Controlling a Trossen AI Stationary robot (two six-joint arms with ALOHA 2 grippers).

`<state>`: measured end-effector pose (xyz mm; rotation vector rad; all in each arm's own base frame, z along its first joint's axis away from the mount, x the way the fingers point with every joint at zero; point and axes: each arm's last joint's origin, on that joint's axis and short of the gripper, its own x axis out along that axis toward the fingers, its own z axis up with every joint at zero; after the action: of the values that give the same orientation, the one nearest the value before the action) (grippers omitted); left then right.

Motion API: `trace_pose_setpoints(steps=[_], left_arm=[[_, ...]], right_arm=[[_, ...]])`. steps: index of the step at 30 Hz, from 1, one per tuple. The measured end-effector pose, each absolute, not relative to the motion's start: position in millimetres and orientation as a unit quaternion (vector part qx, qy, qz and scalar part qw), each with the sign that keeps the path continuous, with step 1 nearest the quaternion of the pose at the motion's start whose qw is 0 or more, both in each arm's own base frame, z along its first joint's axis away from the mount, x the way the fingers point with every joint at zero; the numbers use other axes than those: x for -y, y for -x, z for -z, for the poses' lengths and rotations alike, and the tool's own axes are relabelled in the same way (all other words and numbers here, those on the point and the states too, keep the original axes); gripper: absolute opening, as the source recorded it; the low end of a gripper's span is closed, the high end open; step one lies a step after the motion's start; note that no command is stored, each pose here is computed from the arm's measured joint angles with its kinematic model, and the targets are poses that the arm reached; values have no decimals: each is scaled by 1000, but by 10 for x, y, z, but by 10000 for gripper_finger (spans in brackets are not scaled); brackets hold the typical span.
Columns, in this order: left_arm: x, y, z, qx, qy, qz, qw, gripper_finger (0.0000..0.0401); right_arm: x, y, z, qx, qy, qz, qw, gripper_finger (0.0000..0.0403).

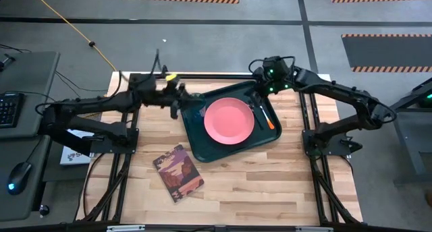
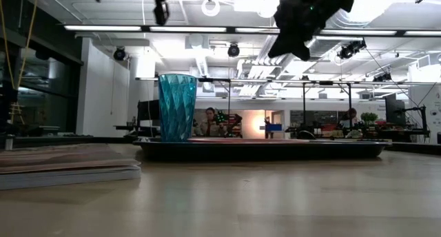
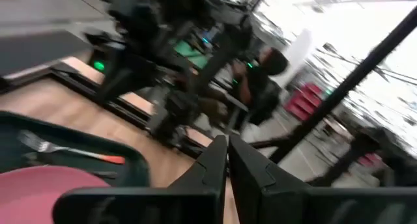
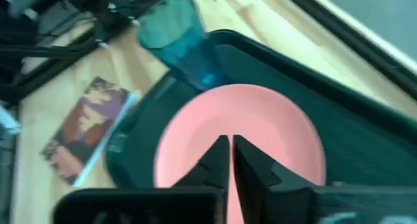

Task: Pick and place plate/cup/fork/spoon on tray
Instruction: Return to Home Position

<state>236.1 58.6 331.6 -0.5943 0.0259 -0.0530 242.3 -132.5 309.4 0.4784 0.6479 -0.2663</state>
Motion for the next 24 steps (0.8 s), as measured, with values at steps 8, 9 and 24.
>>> trace_pose_setpoints(steps=[8, 9, 24], left_arm=[[-247, -1889, -3036, 66, 289, -20, 955, 1], [-222, -1833, -3007, 74, 290, -21, 954, 1], [-89, -1343, -2349, 140, 296, -30, 945, 0]], right_arm=[[905, -2598, -3256, -266, -230, 107, 930, 2], [849, -2618, -3279, -257, -229, 109, 933, 3], [275, -2677, -3400, -225, -276, 105, 929, 0]])
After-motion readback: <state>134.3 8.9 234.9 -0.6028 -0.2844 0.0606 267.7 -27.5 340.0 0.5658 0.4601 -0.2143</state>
